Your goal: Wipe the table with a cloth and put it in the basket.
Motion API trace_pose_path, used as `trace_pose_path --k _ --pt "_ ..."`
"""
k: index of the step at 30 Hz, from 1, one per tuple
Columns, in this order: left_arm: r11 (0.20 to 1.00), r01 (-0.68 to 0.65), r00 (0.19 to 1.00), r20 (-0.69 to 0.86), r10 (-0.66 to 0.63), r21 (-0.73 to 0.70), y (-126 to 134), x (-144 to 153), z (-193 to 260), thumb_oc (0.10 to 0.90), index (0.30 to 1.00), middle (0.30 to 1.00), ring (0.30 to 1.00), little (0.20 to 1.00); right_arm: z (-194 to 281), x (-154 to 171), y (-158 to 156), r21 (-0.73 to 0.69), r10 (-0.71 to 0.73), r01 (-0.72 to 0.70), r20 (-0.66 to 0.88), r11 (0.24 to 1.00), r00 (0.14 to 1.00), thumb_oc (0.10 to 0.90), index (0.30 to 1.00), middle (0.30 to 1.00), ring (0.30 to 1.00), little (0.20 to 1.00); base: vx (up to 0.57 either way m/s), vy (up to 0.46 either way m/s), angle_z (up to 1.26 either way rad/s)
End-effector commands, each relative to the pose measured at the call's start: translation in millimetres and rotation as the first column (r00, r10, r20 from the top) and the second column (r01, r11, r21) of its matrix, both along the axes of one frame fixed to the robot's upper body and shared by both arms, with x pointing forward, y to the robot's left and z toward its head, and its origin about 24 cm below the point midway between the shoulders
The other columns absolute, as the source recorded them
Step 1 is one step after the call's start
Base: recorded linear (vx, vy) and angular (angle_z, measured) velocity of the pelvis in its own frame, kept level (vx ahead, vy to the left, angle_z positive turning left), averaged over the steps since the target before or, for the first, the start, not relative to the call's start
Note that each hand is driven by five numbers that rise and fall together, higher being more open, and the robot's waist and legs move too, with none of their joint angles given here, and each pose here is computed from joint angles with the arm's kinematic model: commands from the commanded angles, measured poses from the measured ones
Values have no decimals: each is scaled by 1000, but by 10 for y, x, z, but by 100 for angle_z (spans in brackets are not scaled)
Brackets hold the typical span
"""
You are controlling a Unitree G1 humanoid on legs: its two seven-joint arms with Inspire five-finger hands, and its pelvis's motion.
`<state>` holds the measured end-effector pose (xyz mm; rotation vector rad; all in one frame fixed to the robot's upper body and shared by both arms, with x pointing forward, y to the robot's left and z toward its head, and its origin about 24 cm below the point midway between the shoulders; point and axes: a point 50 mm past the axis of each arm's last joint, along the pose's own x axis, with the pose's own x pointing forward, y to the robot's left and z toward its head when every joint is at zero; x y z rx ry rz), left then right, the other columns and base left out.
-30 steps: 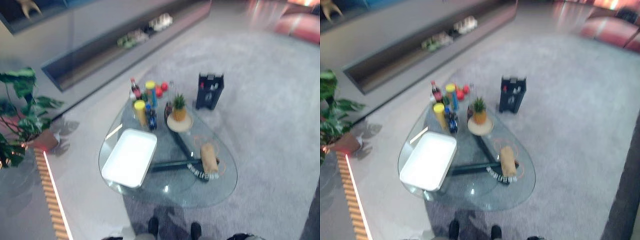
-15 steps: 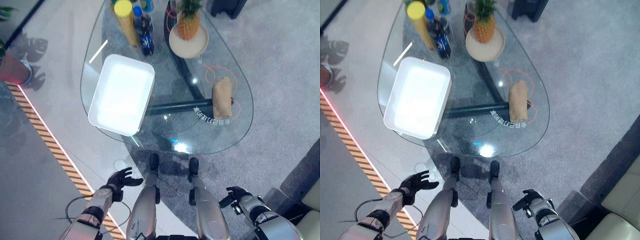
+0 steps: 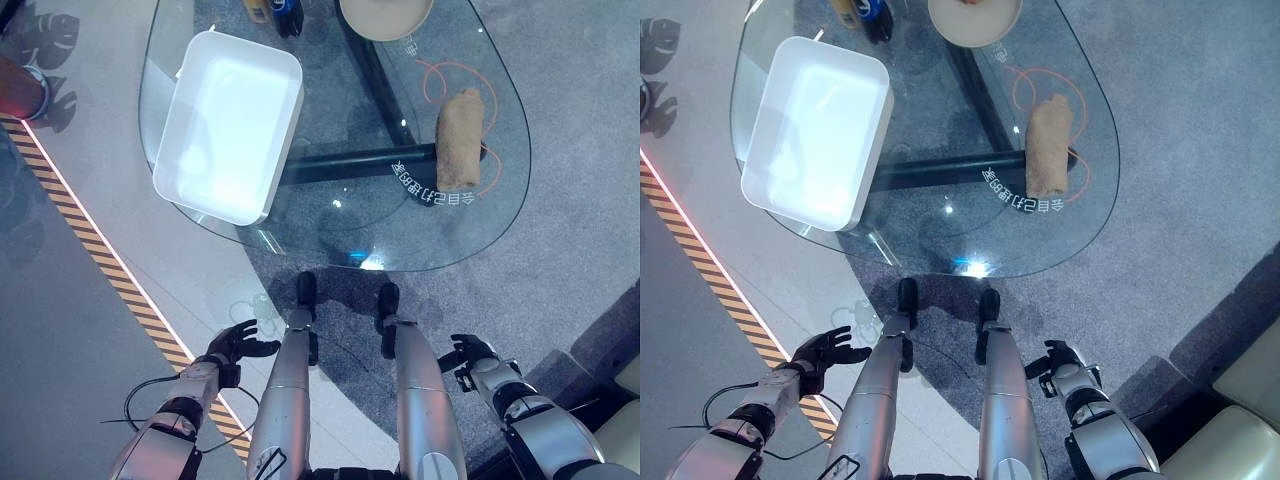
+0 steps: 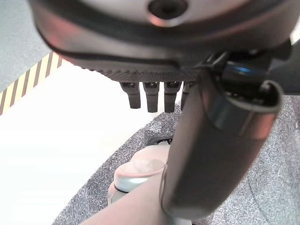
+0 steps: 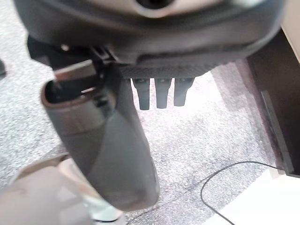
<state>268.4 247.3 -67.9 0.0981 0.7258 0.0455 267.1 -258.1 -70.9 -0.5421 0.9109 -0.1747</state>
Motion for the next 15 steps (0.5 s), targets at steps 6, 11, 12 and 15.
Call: trace_pose_path --k 6,11,12,15 --pt "1000 -1 999 -49 0 -19 -38 -161 -144 800 900 900 900 900 5 -113 -216 -51 -62 63 24 997 998 800 900 900 900 900 3 -4 1" --pt "1000 6 999 -47 -6 -15 -42 -167 -151 800 900 900 900 900 19 -95 -214 -50 -70 73 45 996 996 800 900 900 900 900 10 -17 3" --pt "1000 7 999 -49 -8 -14 -43 -171 -155 800 900 900 900 900 26 -89 -216 -54 -77 80 56 995 995 800 900 900 900 900 14 -14 3" --pt "1000 6 999 -51 -7 -12 -43 -184 -166 800 900 900 900 900 82 -70 -287 -75 -132 141 122 987 984 800 900 900 900 900 0 0 0"
